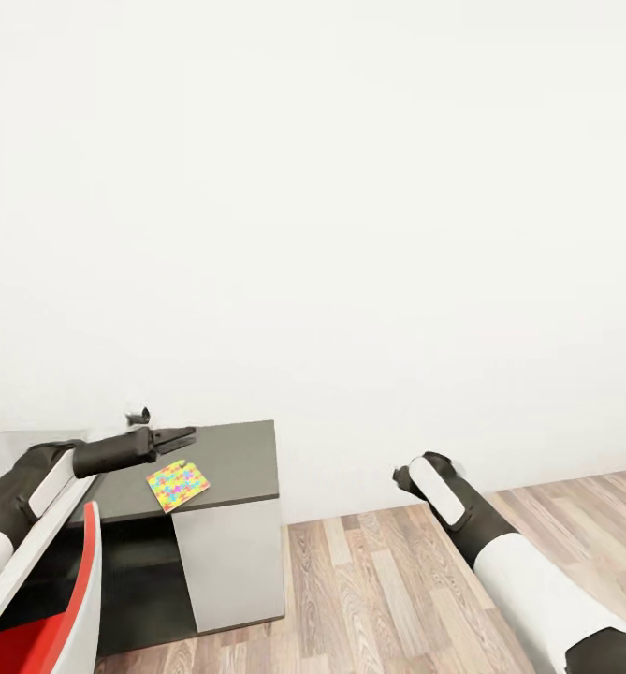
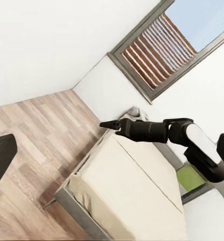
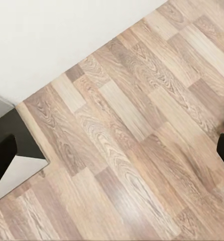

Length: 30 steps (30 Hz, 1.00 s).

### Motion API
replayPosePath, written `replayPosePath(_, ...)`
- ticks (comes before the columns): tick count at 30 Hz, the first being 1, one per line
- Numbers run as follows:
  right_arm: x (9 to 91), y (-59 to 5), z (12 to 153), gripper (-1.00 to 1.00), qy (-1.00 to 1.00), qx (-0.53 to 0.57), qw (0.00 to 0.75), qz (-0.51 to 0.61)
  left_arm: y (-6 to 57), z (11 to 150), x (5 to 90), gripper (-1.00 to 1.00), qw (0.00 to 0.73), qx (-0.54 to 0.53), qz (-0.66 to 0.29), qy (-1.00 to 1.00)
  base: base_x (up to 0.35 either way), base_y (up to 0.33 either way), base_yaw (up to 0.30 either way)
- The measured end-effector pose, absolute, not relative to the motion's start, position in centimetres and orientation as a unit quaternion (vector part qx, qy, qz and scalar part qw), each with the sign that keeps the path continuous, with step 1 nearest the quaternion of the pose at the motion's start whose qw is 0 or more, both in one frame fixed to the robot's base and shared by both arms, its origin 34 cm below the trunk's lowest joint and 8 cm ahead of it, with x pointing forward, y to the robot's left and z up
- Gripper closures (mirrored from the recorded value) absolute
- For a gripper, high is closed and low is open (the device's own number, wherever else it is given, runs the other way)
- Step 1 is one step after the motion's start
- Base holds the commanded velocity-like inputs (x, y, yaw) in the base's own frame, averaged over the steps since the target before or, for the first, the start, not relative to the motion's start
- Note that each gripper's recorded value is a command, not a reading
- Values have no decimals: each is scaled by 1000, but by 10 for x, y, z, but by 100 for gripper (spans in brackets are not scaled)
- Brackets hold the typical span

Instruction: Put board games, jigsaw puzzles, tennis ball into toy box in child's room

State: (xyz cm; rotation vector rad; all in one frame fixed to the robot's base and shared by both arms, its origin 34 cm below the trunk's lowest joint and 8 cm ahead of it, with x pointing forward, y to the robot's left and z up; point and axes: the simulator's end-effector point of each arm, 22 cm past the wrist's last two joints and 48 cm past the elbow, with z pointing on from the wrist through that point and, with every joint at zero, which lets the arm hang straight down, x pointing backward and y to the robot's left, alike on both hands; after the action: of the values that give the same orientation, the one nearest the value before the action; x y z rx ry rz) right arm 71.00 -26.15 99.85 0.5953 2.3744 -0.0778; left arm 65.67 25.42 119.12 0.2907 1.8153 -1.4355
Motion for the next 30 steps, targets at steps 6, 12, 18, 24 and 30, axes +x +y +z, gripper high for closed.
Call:
replayPosePath(6,701,-265,972,-100,909,235,344,-25,271,1139,684,-100,403,60,-498,765,0,0,-1)
replayPosePath(12,701,-259,967,-100,907,225,355,-21,261,1134,692,-100,403,46,-500,765,0,0,0)
replayPosePath(18,705,-235,968,-100,906,213,365,-9,260,1131,680,-100,389,46,-515,762,0,0,0)
replayPosePath(24,707,-229,969,-100,906,207,369,1,257,1136,676,-100,388,52,-527,754,0,0,0)
replayPosePath(30,707,-230,969,-100,907,206,368,2,257,1136,676,-100,388,52,-528,754,0,0,0)
